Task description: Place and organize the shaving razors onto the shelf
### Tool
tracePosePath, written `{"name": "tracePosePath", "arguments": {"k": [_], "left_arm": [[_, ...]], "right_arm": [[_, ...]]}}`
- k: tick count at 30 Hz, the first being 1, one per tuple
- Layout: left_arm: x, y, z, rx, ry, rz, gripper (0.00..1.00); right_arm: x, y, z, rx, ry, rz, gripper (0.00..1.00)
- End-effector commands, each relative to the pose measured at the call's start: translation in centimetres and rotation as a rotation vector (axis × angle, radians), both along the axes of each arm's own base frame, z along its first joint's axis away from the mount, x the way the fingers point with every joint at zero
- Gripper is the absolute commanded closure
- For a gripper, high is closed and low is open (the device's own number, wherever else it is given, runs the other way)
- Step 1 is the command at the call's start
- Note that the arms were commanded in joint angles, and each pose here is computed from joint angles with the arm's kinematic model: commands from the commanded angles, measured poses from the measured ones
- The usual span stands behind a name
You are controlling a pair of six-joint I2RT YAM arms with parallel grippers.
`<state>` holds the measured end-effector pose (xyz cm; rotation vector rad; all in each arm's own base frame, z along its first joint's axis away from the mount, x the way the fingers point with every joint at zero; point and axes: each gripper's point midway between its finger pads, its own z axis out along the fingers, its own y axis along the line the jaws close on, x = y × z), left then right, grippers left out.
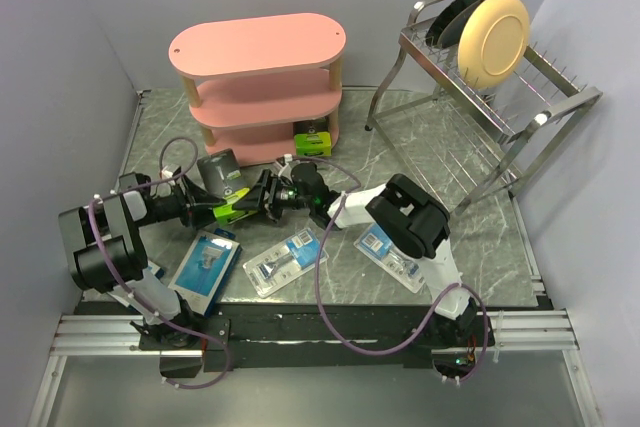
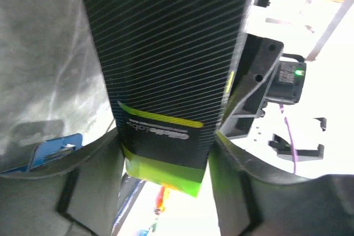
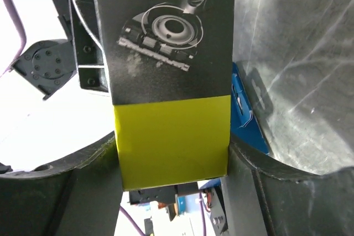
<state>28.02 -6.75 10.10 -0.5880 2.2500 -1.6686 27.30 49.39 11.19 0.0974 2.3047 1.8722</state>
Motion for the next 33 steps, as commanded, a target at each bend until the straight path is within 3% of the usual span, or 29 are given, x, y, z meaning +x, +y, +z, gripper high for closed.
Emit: {"name": "tracePosePath", "arguments": {"k": [1, 6, 19, 33], "left_arm": [[1.6, 2.0, -0.5, 0.153, -0.03, 0.041, 0.33], [1.4, 4.3, -0.3, 0.24, -0.007, 0.156, 0.24], [0.1, 4.6, 1.2, 0.243, -0.023, 0.191, 0.24], [-0.2, 4.2, 0.8, 0.217, -0.029, 0.222, 0.25]], "right_arm": [[2.4, -0.3, 3.3, 0.099, -0.111, -0.043, 0.5], [4.9, -0.4, 3.6, 0.117, -0.125, -0.079, 0.54], [9.5, -2.6, 6.3, 0.164, -0.137, -0.19, 0.64], [9.7, -5.8, 12.9, 0.224, -0.204, -0.207, 0.69]]}}
